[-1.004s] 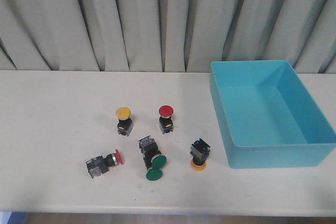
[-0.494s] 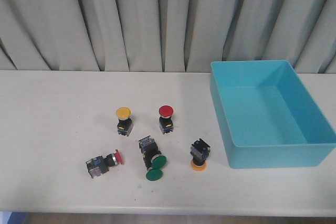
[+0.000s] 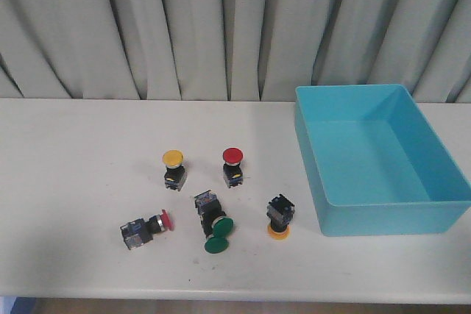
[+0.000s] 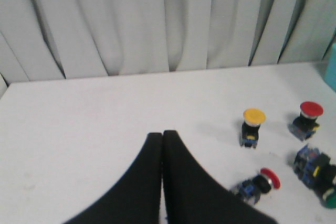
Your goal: Pick red and yellow buttons and place in box
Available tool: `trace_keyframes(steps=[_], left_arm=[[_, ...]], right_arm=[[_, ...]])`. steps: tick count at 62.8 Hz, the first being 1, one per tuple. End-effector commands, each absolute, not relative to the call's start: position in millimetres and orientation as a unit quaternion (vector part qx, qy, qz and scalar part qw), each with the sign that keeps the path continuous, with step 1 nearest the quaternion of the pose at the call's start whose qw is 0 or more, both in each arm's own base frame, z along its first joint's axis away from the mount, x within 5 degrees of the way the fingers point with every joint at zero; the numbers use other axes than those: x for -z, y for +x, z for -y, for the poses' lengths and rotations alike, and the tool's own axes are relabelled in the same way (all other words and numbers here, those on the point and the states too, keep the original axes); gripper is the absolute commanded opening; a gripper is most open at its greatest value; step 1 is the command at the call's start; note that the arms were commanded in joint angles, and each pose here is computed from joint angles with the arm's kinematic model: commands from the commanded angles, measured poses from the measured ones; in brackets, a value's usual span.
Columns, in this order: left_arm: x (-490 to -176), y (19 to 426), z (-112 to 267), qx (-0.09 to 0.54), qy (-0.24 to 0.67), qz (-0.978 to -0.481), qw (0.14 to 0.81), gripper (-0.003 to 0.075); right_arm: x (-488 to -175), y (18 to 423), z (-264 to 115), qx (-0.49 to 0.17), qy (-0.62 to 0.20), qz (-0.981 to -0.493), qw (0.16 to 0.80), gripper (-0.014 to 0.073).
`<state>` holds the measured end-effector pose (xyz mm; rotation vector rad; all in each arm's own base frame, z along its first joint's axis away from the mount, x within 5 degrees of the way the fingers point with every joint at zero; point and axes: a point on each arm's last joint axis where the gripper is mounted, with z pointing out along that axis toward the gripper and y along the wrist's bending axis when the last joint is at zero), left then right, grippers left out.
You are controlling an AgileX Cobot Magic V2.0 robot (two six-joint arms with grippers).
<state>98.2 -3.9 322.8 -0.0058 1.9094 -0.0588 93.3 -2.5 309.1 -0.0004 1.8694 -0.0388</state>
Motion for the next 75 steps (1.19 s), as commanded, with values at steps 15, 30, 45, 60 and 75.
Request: trace_keyframes(steps=[15,30,45,60,75], left_arm=[[-308.3,113.0,5.0,0.028,-0.005,-0.833,0.552,0.0003],[-312.5,115.2,5.0,0.029,-0.005,-0.819,0.573,0.0230],[-315.6,119.5,5.3,0.006,0.030,-0.834,0.552,0.0507],[-326.0,152.5,26.2,0.023,0.128,-0.858,0.497,0.0525],[-319.4,202.7,79.2,0.043,0.279,-0.856,0.433,0.0525]], right_arm=[[-307.2,114.8,3.5,0.021,-0.002,-0.830,0.557,0.0002],[-306.3,115.6,3.8,0.049,-0.041,-0.832,0.551,0.0237],[-304.7,114.9,3.7,0.046,-0.040,-0.837,0.543,0.0561],[-303.8,114.5,3.6,0.045,-0.039,-0.840,0.539,0.0582],[-303.8,114.5,3.5,0.044,-0.039,-0.840,0.539,0.0582]])
